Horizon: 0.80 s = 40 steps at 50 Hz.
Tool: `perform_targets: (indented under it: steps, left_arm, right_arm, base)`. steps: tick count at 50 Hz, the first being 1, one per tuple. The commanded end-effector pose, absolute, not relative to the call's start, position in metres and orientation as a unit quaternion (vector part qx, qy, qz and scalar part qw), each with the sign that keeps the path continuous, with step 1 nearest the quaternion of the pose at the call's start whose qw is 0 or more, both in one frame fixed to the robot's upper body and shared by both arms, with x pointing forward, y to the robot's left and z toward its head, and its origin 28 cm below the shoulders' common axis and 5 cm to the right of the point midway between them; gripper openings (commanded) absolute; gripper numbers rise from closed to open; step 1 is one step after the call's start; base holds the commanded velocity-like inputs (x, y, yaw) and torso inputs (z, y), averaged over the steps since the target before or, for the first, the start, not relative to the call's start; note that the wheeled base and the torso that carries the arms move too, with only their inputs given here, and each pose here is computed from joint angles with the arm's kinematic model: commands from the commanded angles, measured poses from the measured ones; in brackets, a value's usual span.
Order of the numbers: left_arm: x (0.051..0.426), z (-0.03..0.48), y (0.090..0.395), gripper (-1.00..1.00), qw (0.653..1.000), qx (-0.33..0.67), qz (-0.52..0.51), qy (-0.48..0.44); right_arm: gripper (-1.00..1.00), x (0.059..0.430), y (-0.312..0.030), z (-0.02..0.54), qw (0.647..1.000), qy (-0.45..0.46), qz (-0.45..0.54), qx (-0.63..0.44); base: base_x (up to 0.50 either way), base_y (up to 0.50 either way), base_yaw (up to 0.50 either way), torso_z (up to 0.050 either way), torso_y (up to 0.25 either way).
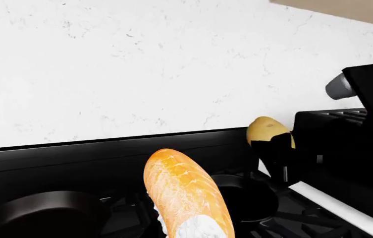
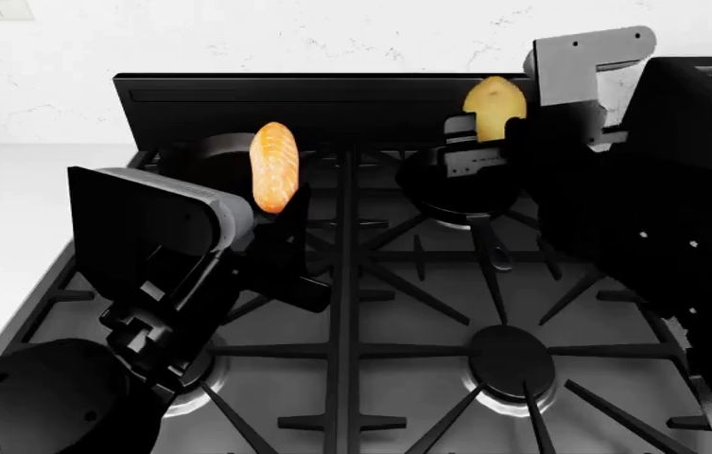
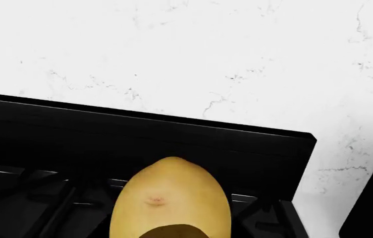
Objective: Place both pans onto different burners. Then place the potato and the sushi on different pans.
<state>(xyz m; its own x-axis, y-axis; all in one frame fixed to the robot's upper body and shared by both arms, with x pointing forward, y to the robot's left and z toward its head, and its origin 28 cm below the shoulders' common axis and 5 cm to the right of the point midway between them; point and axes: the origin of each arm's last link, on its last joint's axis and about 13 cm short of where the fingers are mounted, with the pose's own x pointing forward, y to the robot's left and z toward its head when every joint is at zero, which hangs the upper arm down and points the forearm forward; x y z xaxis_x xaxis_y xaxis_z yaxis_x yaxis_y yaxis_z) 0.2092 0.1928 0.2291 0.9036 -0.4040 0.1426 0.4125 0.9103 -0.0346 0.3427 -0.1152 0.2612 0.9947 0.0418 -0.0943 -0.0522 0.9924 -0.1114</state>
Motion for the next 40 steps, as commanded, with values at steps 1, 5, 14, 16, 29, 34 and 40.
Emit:
perform_targets:
  steps: [1,5,14,16,29,34,40]
  left_arm:
    - [0.211,0.228,0.193,-1.00,0.975,-0.039,-0.209,-0.063]
    - [0.212,0.228,0.193,-1.00,0.975,-0.039,-0.209,-0.063]
    - [0.214,0.229,0.193,-1.00,0.975,-0.038,-0.209,-0.062]
    - [0.214,0.228,0.193,-1.00,0.975,-0.039,-0.208,-0.061]
    - [0.215,0.228,0.193,-1.00,0.976,-0.038,-0.206,-0.060]
    - [0.216,0.228,0.193,-1.00,0.976,-0.037,-0.206,-0.060]
    - [0.217,0.227,0.193,-1.00,0.976,-0.037,-0.206,-0.060]
  right_arm:
    - [-1.00,0.367,-0.114,0.259,0.994,0.062,0.011,-0.086]
    - [-1.00,0.374,-0.115,0.256,0.994,0.071,0.007,-0.085]
    - [-1.00,0.387,-0.113,0.245,0.992,0.090,0.008,-0.084]
    - [-1.00,0.390,-0.113,0.242,0.992,0.096,0.009,-0.084]
    - [-1.00,0.402,-0.114,0.230,0.990,0.118,0.004,-0.080]
    - [-1.00,0.404,-0.114,0.225,0.989,0.125,0.002,-0.082]
    - [-1.00,0.408,-0.113,0.223,0.988,0.129,0.002,-0.081]
  base:
    - [0.00,0.00,0.00,0.000,0.000]
    - [0.00,0.00,0.00,0.000,0.000]
    - [0.00,0.00,0.00,0.000,0.001]
    - [0.00,0.00,0.00,0.000,0.000]
    - [0.00,0.00,0.00,0.001,0.001]
    - [0.00,0.00,0.00,0.000,0.000]
    - [0.00,0.00,0.00,0.000,0.002]
